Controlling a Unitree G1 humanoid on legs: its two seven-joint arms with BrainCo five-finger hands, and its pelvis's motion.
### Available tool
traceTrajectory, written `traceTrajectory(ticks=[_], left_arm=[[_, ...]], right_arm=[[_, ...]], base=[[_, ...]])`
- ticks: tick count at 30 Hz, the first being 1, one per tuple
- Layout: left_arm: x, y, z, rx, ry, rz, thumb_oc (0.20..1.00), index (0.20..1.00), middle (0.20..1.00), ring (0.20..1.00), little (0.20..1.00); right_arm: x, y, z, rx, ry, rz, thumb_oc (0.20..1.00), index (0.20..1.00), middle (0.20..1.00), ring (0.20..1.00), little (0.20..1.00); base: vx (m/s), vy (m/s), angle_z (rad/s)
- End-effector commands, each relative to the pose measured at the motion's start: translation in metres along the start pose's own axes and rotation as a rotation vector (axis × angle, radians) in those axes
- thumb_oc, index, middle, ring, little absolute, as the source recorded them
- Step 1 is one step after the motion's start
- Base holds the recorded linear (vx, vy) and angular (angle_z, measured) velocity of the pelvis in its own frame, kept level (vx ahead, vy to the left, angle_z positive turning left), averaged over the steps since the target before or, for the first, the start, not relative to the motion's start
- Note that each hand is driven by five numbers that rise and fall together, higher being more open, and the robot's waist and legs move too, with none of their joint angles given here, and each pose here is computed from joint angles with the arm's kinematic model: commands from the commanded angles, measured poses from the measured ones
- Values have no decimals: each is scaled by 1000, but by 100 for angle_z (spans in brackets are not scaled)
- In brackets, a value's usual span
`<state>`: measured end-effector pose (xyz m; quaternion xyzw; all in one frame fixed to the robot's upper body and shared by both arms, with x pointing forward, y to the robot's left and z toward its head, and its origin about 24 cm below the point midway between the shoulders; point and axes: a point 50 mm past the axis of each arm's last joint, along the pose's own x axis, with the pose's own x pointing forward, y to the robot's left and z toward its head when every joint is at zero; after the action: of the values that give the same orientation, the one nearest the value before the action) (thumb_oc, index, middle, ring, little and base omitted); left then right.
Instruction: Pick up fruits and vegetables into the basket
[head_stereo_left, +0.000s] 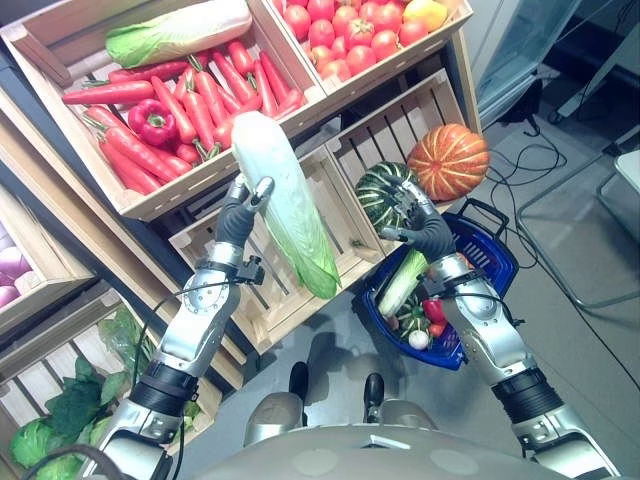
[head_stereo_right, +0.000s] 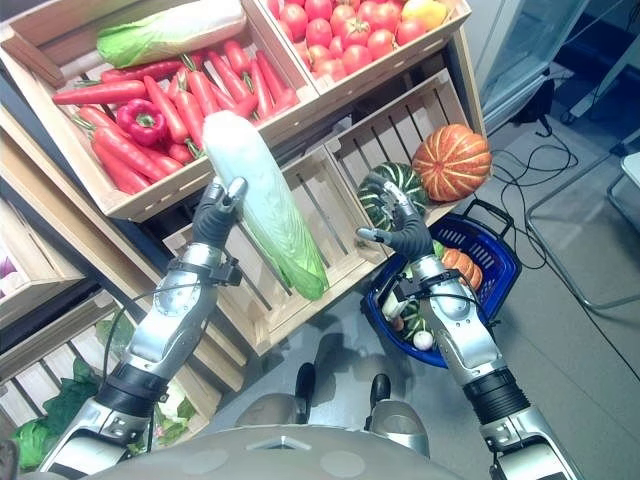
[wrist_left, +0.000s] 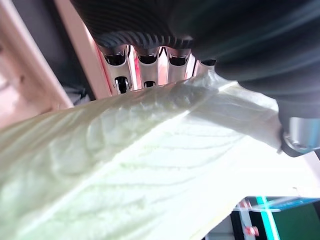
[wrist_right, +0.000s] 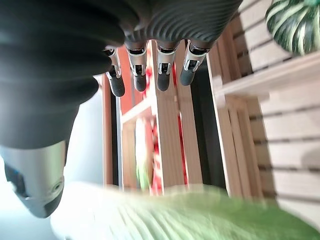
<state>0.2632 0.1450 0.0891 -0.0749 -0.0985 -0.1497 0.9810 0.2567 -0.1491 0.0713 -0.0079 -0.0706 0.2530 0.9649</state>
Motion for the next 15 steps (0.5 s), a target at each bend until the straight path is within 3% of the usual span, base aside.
traceTrajectory(ticks=[1, 7, 15], left_arm=[[4, -11, 18, -99, -88, -120, 200, 200, 200, 200, 200], [1, -19, 15, -133, -71, -182, 200, 200, 200, 200, 200], [-3, -24, 20, -43, -111, -219, 200, 200, 200, 200, 200]], right_arm=[[2, 16, 6, 92, -23, 188, 1000, 1000, 1000, 1000, 1000], [-3, 23, -7, 162, 45, 264, 1000, 1000, 1000, 1000, 1000], [-12, 46, -29, 414, 163, 366, 1000, 1000, 1000, 1000, 1000]], base=[[43, 6, 0], [30, 5, 0], [13, 4, 0]])
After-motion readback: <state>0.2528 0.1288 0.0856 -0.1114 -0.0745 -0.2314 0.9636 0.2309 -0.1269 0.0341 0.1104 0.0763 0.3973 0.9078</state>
